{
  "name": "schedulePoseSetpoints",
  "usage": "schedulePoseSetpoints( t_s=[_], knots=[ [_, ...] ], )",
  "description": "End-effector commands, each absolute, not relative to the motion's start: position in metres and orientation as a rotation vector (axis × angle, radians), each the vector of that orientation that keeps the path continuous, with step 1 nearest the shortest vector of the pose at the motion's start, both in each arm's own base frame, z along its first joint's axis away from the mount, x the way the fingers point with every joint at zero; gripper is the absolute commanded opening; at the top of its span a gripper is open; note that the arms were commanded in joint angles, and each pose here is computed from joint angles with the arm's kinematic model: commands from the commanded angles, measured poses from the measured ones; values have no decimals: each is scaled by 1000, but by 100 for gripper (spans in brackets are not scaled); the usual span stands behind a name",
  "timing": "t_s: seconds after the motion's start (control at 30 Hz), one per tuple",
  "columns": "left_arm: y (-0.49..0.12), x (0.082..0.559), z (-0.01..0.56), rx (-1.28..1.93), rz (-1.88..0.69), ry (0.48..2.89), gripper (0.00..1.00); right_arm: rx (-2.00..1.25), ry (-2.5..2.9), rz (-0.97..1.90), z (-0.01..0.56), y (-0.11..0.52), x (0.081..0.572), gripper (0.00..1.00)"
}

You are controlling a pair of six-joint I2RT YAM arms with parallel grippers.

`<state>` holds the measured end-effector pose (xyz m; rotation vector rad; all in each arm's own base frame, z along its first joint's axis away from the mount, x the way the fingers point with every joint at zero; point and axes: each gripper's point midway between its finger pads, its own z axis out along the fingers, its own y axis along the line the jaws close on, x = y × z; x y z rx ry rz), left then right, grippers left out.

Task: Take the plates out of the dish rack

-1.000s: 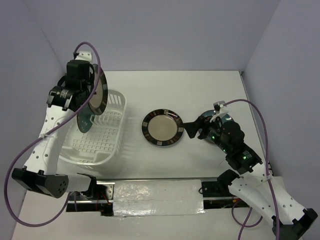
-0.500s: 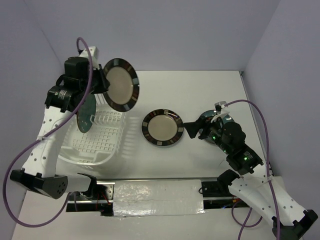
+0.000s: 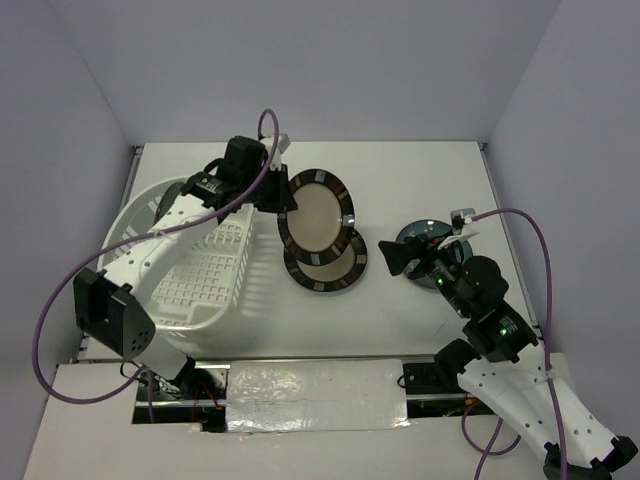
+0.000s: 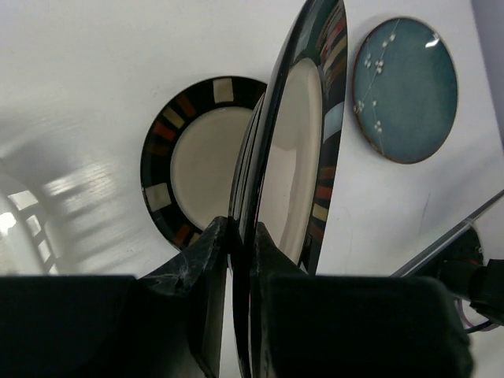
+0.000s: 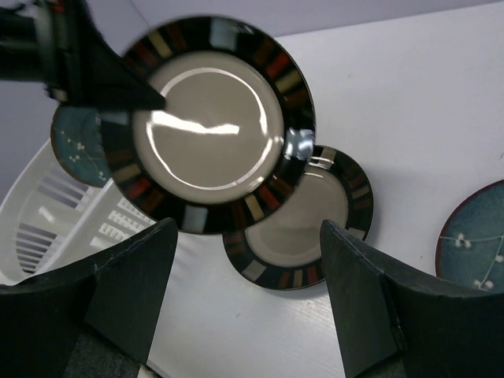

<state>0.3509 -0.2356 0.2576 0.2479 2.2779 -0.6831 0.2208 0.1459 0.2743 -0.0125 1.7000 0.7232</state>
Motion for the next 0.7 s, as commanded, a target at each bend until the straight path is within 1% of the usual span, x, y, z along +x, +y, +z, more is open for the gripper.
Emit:
schedulePoseSetpoints(
  t_s=[0.0, 0.27, 0.43, 0.6, 0.67],
  knots=[
    [-268, 370, 291, 278, -830, 2089, 0, 19, 1648, 714, 283, 139, 220, 80],
    [-290, 382, 234, 325, -864, 2176, 0, 28, 1641, 705, 285, 135, 219, 80],
    [-299, 388, 214, 332, -888, 2217, 0, 27, 1639, 707, 285, 136, 219, 80],
    [-297, 390, 194, 330, -859, 2268, 0, 25, 1639, 707, 285, 136, 218, 80],
    [-295, 390, 187, 330, -839, 2288, 2, 24, 1636, 707, 286, 135, 218, 80]
  ],
)
